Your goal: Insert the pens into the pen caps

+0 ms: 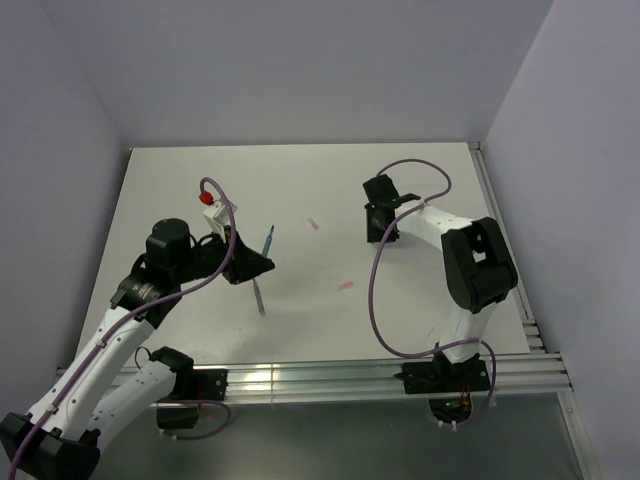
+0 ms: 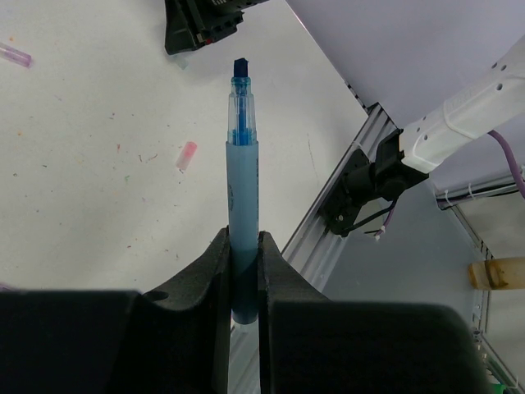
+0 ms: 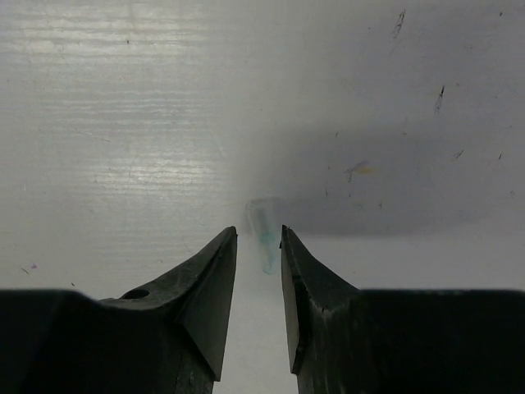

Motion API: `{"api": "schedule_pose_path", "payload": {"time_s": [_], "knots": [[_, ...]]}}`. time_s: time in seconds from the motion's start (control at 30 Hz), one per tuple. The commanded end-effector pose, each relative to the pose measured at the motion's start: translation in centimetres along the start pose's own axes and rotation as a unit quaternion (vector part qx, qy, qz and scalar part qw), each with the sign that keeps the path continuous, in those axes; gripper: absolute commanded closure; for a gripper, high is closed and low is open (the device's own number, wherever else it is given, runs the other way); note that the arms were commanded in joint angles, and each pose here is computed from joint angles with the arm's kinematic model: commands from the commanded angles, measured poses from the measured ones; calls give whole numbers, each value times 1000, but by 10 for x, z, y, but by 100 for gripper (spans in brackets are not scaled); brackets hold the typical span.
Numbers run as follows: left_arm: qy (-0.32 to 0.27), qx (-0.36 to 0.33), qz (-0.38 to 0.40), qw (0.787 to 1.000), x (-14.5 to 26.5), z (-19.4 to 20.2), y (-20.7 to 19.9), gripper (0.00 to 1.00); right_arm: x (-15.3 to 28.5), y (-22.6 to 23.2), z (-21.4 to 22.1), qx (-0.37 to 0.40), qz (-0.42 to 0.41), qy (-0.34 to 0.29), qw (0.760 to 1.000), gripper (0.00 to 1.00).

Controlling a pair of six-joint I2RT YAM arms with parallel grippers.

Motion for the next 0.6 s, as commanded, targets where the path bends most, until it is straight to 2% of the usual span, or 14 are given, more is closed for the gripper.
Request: {"api": "schedule_pose_path", "payload": {"time_s": [0.0,0.57], "knots": [[-13,-23,15,1000,0,-5,-4,100,1,-1,-16,2,9,-18,1000,64],[-10,-19,14,1000,-1,-5,-2,100,-10,0,-6,9,9,10,1000,66]]}}
Point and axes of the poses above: each gripper's point midway between its finger pads, its own x axis back along the fingers, its own y axis along the line the jaws close on, z = x × y, the point moved 9 cm from there along x, back along the fingers, and after that the axes turned 13 degrees about x, right-handed, at the moved point
